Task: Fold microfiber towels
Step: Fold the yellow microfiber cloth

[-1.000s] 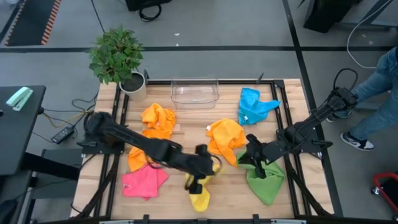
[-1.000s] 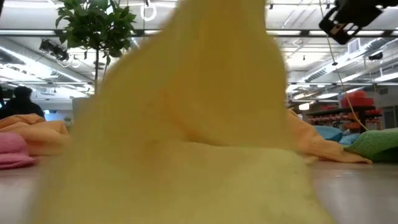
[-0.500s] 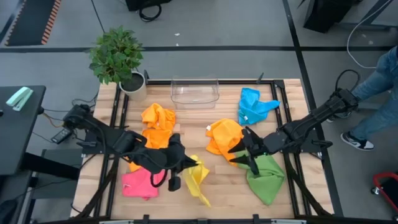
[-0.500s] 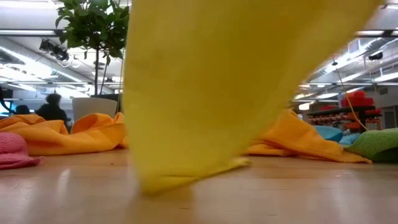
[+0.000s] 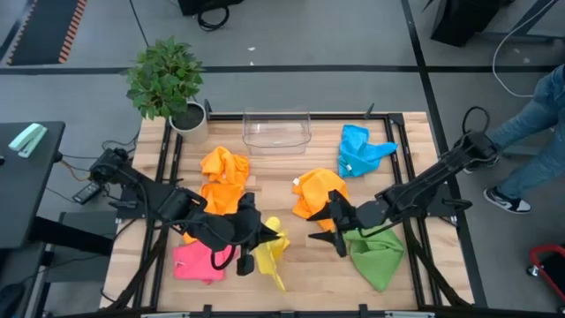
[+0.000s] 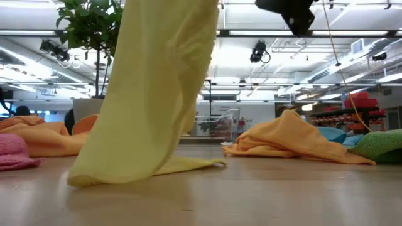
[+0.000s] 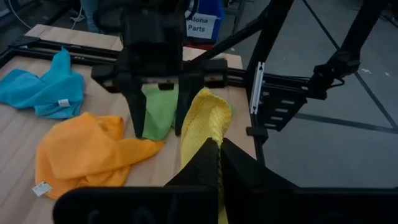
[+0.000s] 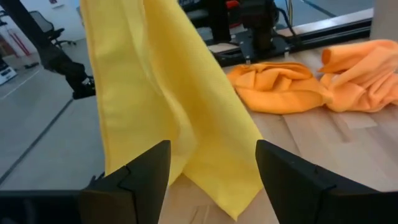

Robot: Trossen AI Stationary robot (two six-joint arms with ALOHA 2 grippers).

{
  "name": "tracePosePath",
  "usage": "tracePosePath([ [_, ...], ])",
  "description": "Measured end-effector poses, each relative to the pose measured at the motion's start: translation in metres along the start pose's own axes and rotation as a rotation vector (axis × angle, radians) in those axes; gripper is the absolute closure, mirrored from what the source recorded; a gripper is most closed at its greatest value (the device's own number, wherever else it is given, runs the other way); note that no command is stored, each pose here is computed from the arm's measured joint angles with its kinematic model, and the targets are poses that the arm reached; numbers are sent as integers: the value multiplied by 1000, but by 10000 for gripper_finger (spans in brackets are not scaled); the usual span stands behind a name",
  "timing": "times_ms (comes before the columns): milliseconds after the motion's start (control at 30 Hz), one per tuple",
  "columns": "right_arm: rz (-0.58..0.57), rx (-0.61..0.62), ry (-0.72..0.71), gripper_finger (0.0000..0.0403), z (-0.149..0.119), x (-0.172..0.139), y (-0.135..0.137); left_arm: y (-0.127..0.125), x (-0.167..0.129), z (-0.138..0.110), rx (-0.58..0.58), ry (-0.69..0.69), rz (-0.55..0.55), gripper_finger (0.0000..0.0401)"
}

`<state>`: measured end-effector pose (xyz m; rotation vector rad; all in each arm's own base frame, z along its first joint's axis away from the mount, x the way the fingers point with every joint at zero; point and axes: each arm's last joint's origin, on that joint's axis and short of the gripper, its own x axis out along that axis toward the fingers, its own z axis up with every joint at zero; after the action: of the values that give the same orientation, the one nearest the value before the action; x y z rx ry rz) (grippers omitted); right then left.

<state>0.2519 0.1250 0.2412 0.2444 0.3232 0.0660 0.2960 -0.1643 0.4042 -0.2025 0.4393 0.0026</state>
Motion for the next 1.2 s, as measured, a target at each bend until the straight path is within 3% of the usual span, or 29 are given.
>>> tracePosePath([
  [267, 27, 22, -66, 157, -14, 28, 6, 0, 0, 0, -3, -4, -2, 392],
  [467, 20, -29, -82, 157, -8, 53, 19, 0, 0, 1, -3, -4, -1, 391],
  [667, -76, -98, 11, 157, -4, 74, 28, 0, 0, 1, -5, -6, 0, 384],
  [900, -72, -69, 36, 163, -8, 88, 32, 0, 0, 1, -2, -11, -1, 393],
  [1033, -80, -54, 46, 218, -10, 89, 32, 1, -2, 3, -1, -25, 16, 384],
  [1200, -62, -82, 30, 367, -2, 83, 34, 3, -7, 6, 13, -47, 31, 394],
])
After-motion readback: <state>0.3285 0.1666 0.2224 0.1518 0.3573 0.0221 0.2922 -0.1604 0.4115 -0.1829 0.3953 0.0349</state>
